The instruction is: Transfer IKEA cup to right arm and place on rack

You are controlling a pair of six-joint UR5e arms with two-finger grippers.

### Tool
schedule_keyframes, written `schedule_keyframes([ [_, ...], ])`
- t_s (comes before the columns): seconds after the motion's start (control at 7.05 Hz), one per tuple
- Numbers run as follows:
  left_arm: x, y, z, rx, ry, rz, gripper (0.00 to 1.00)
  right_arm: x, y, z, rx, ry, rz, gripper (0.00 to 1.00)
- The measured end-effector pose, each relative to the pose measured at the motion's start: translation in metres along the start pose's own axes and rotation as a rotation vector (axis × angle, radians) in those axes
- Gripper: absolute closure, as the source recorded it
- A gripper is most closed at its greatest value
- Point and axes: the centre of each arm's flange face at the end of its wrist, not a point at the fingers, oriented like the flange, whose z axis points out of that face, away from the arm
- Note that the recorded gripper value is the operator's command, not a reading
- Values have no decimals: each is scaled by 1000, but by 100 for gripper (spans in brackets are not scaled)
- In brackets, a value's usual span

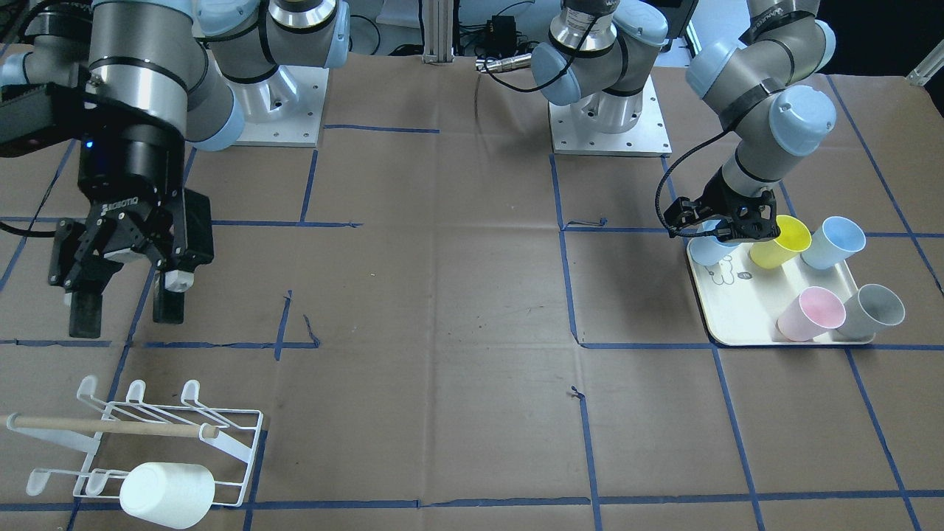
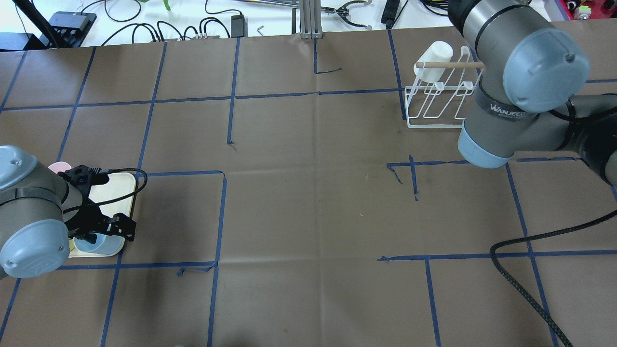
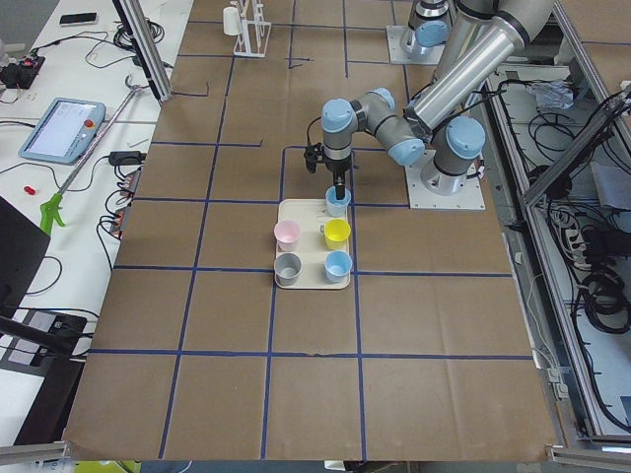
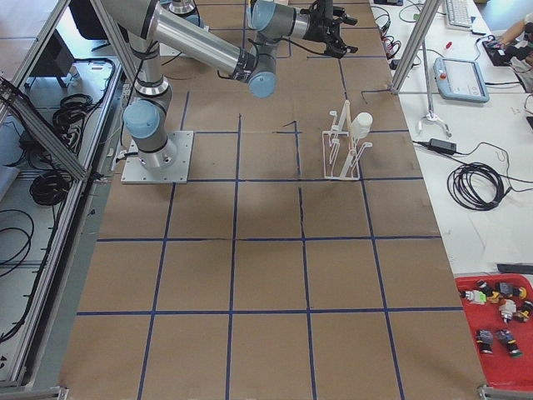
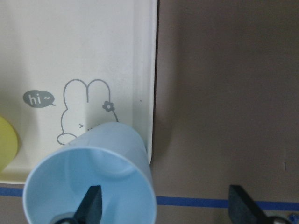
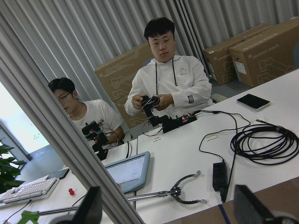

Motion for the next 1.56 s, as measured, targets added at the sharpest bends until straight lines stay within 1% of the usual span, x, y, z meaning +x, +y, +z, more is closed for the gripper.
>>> schedule_keyframes([
  [0.14,-2,0,-1,-8,-19,4,88,-13,13,-10,-27,-34,101,0],
  [0.28,-5,0,-2,-17,-37,6,100,-24,27,-18,-69,-75,235,0],
  [0.43,-6,0,-2,-21,-46,6,100,-30,38,-27,-109,-119,375,0],
  [0.57,-7,0,-3,-21,-50,7,100,-33,47,-35,-136,-155,511,0],
  [0.85,-11,-7,-15,-6,-61,7,100,-32,62,-46,-164,-187,765,0],
  [0.99,-16,-15,-31,4,-65,7,100,-32,68,-51,-167,-201,857,0],
  [1.13,-21,-31,-61,13,-64,10,100,-32,74,-56,-172,-214,935,0],
  [1.28,-21,-49,-100,17,-51,25,100,-32,79,-60,-175,-224,987,0],
  [1.42,-12,-66,-148,25,-23,49,100,-31,84,-65,-172,-235,1011,0],
  [1.56,6,-79,-197,30,23,62,100,-29,88,-68,-164,-241,1020,0],
])
